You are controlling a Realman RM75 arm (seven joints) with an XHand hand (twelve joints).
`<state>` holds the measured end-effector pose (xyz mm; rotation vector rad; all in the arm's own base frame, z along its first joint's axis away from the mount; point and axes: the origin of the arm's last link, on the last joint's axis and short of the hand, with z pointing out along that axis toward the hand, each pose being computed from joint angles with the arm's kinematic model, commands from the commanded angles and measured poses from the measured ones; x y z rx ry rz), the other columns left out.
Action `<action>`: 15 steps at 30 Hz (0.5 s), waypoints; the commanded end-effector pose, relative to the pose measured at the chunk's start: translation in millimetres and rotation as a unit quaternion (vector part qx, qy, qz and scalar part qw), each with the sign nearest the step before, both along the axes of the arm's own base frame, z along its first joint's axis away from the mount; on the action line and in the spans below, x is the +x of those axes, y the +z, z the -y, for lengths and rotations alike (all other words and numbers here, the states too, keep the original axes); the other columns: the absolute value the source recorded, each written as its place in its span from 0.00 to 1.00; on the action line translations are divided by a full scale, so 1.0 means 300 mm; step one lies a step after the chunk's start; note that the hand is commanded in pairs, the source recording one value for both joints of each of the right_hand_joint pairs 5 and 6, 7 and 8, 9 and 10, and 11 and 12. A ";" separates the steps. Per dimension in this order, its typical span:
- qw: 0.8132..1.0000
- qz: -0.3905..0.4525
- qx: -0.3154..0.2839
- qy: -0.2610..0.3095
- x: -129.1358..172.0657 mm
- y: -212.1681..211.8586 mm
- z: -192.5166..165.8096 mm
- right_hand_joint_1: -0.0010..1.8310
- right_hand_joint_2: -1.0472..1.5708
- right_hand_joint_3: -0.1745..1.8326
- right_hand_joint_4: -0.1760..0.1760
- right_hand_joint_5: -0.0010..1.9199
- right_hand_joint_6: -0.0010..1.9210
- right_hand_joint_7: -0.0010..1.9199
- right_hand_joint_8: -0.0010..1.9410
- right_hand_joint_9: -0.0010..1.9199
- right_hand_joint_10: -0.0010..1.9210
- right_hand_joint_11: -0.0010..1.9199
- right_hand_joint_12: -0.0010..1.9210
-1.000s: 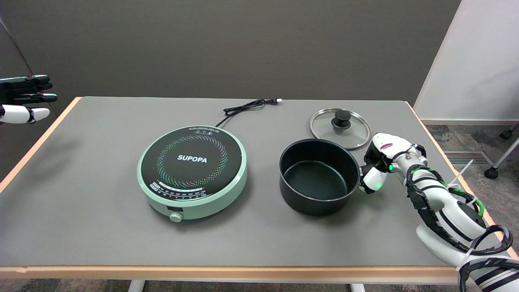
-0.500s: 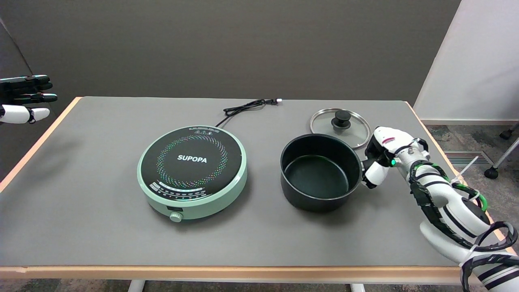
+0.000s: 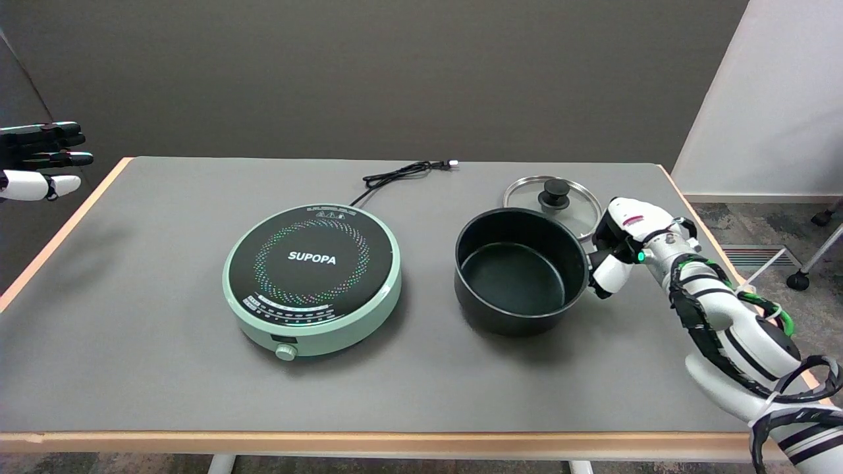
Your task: Pick up the pot.
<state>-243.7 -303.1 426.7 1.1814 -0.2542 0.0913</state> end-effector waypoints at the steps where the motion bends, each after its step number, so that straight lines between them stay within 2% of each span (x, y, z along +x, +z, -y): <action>1: 0.998 0.038 0.026 0.037 0.062 -0.032 0.054 0.71 0.33 1.00 0.22 0.91 0.91 0.91 0.90 0.91 0.91 0.91 0.91; 15: 0.993 0.029 0.086 0.081 0.211 -0.177 0.250 0.71 0.31 1.00 0.22 0.91 0.91 0.91 0.90 0.91 0.91 0.91 0.91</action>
